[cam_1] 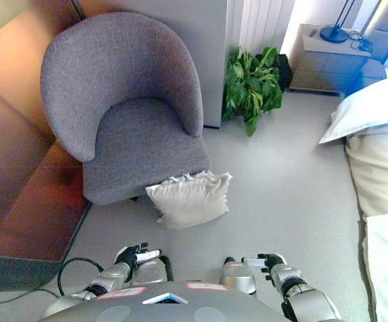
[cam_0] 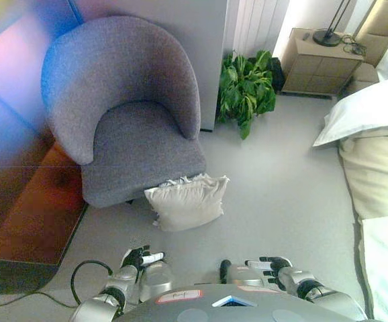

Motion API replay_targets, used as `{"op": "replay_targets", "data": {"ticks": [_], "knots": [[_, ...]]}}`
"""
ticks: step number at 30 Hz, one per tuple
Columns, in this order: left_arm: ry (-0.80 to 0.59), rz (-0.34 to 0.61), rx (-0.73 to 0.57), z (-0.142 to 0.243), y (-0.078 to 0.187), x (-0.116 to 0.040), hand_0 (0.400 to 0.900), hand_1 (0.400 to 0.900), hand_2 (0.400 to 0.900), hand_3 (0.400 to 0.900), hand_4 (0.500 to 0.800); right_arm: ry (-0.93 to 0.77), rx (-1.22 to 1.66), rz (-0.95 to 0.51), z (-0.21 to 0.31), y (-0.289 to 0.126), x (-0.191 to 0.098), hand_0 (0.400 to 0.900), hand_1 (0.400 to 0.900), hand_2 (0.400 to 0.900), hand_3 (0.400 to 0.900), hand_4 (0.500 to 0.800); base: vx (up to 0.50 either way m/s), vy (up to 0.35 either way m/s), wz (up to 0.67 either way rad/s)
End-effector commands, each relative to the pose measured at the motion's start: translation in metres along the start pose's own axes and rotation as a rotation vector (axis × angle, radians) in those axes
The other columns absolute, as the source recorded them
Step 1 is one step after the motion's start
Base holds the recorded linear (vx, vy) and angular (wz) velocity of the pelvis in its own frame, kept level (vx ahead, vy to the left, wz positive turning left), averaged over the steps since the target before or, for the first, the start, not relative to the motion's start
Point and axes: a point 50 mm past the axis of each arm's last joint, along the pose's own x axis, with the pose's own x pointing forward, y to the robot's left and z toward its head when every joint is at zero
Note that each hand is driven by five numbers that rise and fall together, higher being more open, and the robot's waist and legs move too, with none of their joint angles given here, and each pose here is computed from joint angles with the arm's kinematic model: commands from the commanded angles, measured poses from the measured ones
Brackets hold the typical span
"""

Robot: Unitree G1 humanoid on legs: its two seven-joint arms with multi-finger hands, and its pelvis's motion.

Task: Pick up the pillow and put it on the sofa.

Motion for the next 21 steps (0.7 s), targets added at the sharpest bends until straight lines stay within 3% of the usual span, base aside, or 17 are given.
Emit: {"op": "replay_targets", "data": {"ticks": [1,8,17,21], "knots": [[-0.067,0.051,-0.069,0.007,0.012,0.000,0.900,0.900,0.900,0.900,0.800,0.139,-0.042,0.011,-0.038,0.000,0.000,0.900,0.900,0.900,0.900,0.800,0.314,0.145,-0.26],[-0.049,0.089,-0.089,0.002,0.017,-0.001,0.900,0.900,0.900,0.900,0.800,0.142,-0.052,0.018,-0.039,0.006,0.000,0.900,0.900,0.900,0.900,0.800,0.341,0.193,-0.04],[-0.062,0.067,0.025,0.019,0.021,0.001,0.900,0.900,0.900,0.900,0.800,-0.034,-0.059,0.045,0.005,0.018,0.000,0.900,0.900,0.900,0.900,0.800,0.281,0.224,0.16],[-0.032,0.065,0.127,0.020,0.023,0.002,0.900,0.900,0.900,0.900,0.800,-0.033,-0.048,0.038,0.004,0.017,0.000,0.900,0.900,0.900,0.900,0.800,0.164,0.272,0.26]]}}
